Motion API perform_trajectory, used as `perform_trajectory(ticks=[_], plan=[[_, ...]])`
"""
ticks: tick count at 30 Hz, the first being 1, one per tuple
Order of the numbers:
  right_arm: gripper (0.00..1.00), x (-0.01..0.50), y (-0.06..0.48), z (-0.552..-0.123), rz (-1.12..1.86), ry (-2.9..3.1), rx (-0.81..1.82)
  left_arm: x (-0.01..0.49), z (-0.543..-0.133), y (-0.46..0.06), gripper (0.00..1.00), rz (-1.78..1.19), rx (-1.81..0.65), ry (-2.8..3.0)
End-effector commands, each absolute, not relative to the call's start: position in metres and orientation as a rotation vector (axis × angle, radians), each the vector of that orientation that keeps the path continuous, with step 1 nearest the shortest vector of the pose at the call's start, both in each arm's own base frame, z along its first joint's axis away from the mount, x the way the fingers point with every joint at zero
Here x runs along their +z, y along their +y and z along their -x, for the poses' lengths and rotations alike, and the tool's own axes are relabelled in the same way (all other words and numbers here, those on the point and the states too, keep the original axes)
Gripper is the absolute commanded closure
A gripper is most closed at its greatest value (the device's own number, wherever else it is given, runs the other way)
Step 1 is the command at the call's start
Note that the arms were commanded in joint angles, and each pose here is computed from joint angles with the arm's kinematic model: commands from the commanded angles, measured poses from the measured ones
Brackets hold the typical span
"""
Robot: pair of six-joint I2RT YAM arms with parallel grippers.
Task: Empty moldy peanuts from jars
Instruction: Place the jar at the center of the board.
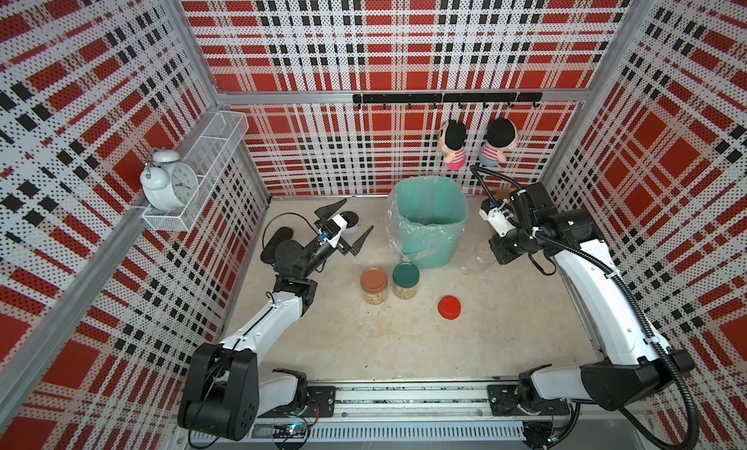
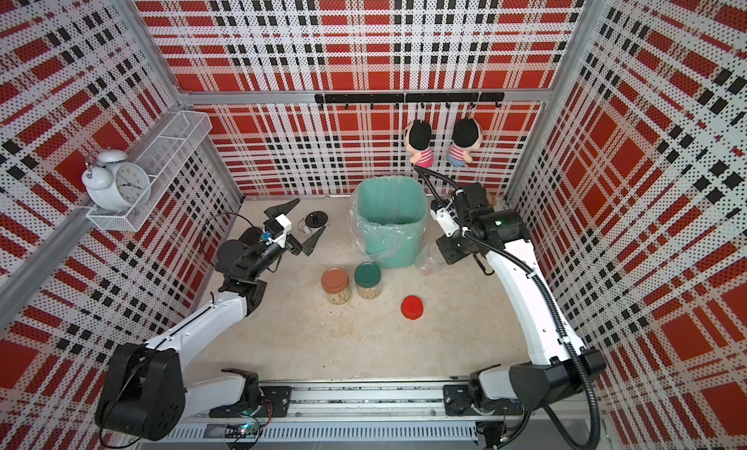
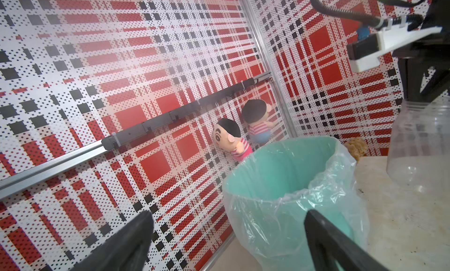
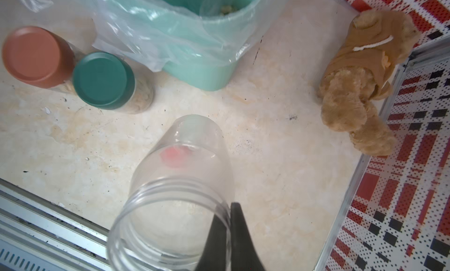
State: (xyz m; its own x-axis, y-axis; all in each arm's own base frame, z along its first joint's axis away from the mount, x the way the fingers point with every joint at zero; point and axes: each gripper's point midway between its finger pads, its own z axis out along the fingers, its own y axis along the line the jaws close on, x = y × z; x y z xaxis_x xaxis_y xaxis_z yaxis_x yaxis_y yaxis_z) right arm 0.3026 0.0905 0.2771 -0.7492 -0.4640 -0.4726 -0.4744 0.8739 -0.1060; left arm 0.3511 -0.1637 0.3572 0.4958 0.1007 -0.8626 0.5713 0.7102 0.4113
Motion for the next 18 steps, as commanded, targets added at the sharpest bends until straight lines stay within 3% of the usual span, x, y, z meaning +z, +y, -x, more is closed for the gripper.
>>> perform_trajectory(ticks=[1,18], plan=[[1.0,0.249,0.087,-0.31,0.696,2.627,-0.007,0.357,-0.347,-0.161,0.02,-0.744,-0.331,1.021],[1.0,0.172,0.087,-0.344,0.543,2.767,0.075,0.347,-0.354,-0.156,0.02,-0.742,-0.286,1.065]])
